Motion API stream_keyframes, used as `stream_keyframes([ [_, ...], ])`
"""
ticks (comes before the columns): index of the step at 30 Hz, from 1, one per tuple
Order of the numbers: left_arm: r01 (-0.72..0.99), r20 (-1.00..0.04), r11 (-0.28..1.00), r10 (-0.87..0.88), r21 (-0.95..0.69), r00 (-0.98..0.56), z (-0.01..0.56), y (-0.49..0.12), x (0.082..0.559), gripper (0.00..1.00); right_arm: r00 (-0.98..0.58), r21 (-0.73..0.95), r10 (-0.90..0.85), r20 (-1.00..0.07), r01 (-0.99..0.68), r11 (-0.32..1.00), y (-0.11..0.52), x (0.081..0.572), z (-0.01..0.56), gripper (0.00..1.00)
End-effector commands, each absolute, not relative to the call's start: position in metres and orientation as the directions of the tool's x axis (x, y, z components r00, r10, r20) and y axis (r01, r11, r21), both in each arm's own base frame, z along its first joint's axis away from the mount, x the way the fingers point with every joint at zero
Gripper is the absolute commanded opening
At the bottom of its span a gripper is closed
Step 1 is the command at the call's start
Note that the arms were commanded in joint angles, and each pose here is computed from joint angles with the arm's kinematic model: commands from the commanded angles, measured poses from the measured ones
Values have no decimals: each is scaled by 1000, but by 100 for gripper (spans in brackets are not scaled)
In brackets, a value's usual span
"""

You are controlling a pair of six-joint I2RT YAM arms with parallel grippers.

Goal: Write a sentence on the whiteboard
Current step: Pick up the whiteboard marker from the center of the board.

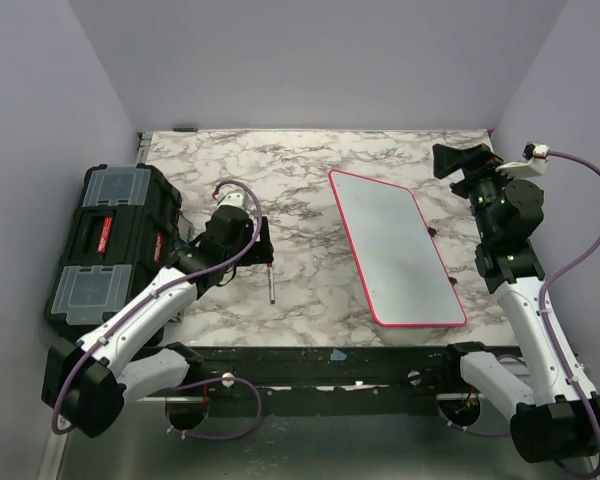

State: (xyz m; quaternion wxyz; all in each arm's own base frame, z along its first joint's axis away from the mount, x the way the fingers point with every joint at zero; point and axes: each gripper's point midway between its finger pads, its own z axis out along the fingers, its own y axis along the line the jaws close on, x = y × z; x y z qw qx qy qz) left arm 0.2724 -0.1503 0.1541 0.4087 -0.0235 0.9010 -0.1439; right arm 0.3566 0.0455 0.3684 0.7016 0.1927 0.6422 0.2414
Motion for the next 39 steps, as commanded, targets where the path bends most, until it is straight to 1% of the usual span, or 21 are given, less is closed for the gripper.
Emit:
stream_keyframes([
  [1,22,-710,959,-194,-282,-677,139,-155,279,91,49,587,596,-802,-127,800,52,353,375,100],
  [6,6,-679,964,-183,-265,-711,119,-161,282,88,31,566,572,-819,-110,817,51,352,368,100],
  [10,-10,-649,967,-180,-256,-739,101,-165,284,84,-29,538,537,-843,-26,843,44,357,345,100],
  [14,-23,-618,972,-168,-235,-768,85,-168,287,78,-167,473,488,-857,126,872,31,360,302,100],
  [19,-39,-583,977,-157,-210,-797,66,-172,292,71,-302,349,469,-830,376,859,0,354,251,100],
  [22,-43,-558,977,-154,-207,-816,55,-176,293,66,-327,285,493,-806,516,808,-19,341,225,100],
  [25,-44,-543,977,-153,-209,-826,47,-180,296,63,-340,250,523,-782,597,762,-28,328,208,100],
  [29,-66,-521,981,-155,-185,-839,38,-180,299,59,-304,238,551,-777,669,704,-39,312,197,100],
  [32,-76,-506,981,-158,-179,-848,32,-182,300,54,-240,212,575,-782,765,608,-57,295,183,100],
  [34,-78,-496,980,-161,-183,-853,28,-183,300,50,-237,188,595,-768,805,563,-60,285,170,100],
  [39,-68,-483,976,-163,-209,-860,23,-189,299,31,-233,122,654,-720,885,450,-64,264,132,100],
])
